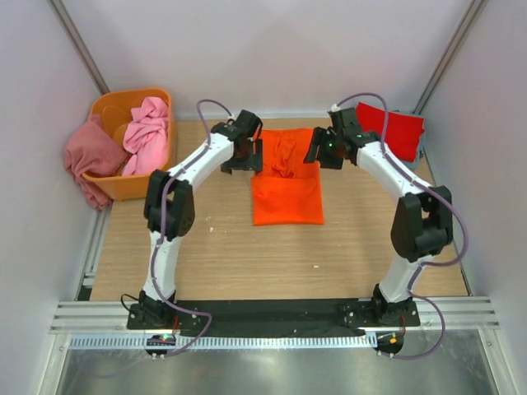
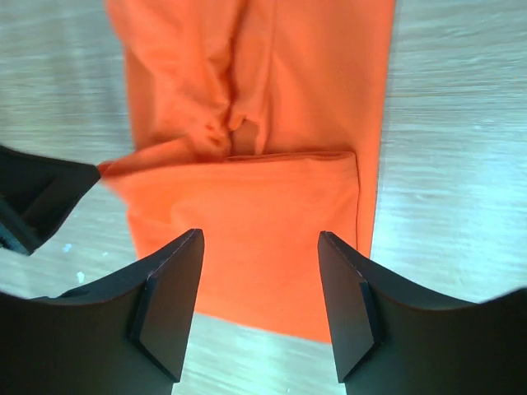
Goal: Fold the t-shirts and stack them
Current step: Fold the tshirt
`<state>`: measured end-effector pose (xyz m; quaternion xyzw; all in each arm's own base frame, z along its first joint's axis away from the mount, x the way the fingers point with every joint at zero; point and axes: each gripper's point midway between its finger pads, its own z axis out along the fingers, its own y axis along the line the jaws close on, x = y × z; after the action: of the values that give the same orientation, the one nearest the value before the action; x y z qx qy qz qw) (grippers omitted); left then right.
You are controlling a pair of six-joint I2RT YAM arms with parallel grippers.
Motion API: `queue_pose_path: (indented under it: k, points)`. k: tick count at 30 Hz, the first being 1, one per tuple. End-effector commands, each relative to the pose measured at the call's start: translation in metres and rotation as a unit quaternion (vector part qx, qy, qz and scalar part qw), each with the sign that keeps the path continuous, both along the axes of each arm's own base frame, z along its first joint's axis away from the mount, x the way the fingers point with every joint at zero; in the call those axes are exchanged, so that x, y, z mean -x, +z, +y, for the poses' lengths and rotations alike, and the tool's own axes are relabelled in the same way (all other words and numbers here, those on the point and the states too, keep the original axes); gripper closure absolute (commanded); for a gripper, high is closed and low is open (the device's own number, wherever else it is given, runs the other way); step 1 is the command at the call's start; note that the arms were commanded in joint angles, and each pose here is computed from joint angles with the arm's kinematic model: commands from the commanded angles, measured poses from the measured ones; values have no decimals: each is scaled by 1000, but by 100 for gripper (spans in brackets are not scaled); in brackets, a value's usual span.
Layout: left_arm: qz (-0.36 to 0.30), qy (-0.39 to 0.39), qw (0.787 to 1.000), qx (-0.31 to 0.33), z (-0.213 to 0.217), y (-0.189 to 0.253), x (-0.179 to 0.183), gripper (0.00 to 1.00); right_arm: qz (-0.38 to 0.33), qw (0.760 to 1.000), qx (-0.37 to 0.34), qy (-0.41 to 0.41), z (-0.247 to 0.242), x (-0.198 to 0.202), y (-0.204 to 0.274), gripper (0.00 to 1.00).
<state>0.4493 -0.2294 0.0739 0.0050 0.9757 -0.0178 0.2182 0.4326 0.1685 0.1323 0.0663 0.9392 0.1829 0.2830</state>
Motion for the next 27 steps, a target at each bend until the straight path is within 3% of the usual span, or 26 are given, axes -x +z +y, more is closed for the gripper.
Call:
queue_pose_path:
  k: [1, 2, 4, 5, 7, 13, 17, 27]
  points:
    - [-69, 13, 997, 33, 10, 70, 15, 17, -23, 1000, -1, 13, -5, 24, 22, 36]
    - [-82, 10, 995, 57, 9, 88, 24, 17, -15, 1000, -1, 14, -7, 31, 17, 36]
    - [-61, 15, 996, 65, 14, 69, 44, 16, -4, 1000, -5, 13, -10, 51, 5, 35]
    - [-77, 14, 993, 89, 12, 83, 50, 16, 0, 1000, -10, 12, -10, 58, 1, 35]
    - [-51, 15, 995, 89, 19, 61, 72, 15, 9, 1000, -21, 16, -11, 78, -10, 35]
    - [-18, 6, 984, 179, 3, 26, 116, 20, 34, 999, -31, 16, -16, 112, -41, 35]
    - [-21, 3, 973, 228, -11, 12, 126, 23, 51, 998, -27, 15, -18, 122, -59, 35]
    - [6, 18, 969, 247, -17, -19, 147, 27, 79, 997, -19, 9, -22, 130, -94, 39]
